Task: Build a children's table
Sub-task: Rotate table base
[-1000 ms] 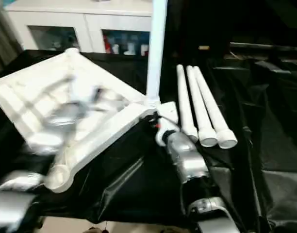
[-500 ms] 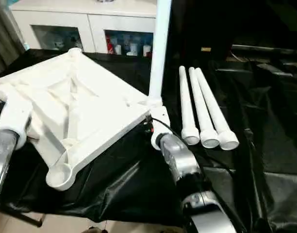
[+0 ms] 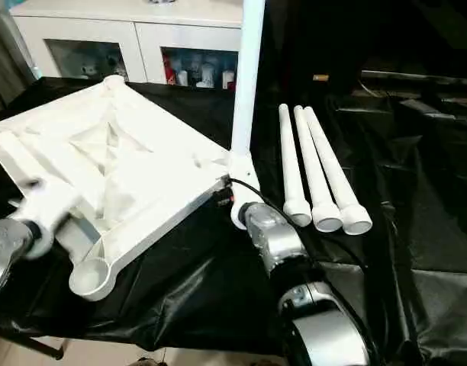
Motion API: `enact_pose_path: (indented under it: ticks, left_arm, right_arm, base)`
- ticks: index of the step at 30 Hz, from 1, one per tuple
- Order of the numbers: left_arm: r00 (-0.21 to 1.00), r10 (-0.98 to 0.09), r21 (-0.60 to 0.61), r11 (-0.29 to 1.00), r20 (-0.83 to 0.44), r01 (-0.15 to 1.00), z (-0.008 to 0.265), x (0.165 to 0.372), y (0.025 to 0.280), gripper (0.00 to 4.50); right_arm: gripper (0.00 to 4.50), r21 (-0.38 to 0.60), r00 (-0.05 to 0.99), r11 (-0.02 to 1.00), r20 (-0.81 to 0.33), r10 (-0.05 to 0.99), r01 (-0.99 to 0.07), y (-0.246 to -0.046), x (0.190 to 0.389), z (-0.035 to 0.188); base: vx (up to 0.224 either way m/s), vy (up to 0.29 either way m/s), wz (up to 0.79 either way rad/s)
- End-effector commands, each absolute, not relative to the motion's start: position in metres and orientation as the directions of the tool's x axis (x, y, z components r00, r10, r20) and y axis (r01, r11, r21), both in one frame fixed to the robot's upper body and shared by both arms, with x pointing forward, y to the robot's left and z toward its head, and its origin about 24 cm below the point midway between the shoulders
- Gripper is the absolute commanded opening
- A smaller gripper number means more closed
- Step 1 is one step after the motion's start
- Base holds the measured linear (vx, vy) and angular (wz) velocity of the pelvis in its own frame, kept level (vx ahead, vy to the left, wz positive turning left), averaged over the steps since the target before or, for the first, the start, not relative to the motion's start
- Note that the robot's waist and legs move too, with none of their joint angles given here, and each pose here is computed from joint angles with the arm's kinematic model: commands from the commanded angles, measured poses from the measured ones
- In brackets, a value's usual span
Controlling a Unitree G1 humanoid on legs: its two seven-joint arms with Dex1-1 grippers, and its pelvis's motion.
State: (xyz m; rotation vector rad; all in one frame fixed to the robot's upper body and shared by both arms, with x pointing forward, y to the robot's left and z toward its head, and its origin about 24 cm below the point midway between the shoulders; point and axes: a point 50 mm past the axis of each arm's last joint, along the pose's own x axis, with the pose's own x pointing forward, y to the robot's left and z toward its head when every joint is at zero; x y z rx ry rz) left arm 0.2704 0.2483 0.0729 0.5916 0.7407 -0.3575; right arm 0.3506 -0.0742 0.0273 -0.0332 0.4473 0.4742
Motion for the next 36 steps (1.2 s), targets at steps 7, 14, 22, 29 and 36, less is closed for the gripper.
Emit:
enact_pose_path:
  ticks: [7, 14, 22, 29, 36]
  left_arm:
    - [0.478, -0.393, 0.153, 0.626, -0.785, 0.765, 0.066, 0.258, 0.206, 0.00]
    - [0.432, -0.517, 0.117, 0.533, -0.739, 0.838, 0.071, 0.271, 0.176, 0.00]
    - [0.357, -0.608, 0.108, 0.407, -0.709, 0.907, 0.074, 0.291, 0.138, 0.00]
    - [0.356, -0.643, 0.117, 0.383, -0.678, 0.916, 0.075, 0.306, 0.113, 0.00]
    - [0.421, -0.655, 0.144, 0.434, -0.627, 0.889, 0.076, 0.322, 0.098, 0.00]
  right_arm:
    - [0.76, 0.037, 0.770, 0.854, -0.415, 0.485, -0.519, -0.066, 0.356, 0.034]
    - [0.26, 0.025, 0.769, 0.852, -0.416, 0.485, -0.524, -0.068, 0.357, 0.033]
    - [0.05, 0.028, 0.754, 0.834, -0.411, 0.512, -0.552, -0.062, 0.355, 0.032]
    - [0.05, 0.052, 0.729, 0.808, -0.401, 0.555, -0.587, -0.053, 0.350, 0.031]
    - [0.05, 0.063, 0.705, 0.779, -0.384, 0.596, -0.623, -0.046, 0.346, 0.031]
  base:
    - [0.000, 0.000, 0.00]
    - [0.000, 0.000, 0.00]
    - [0.000, 0.000, 0.00]
    - [0.000, 0.000, 0.00]
    - [0.000, 0.000, 0.00]
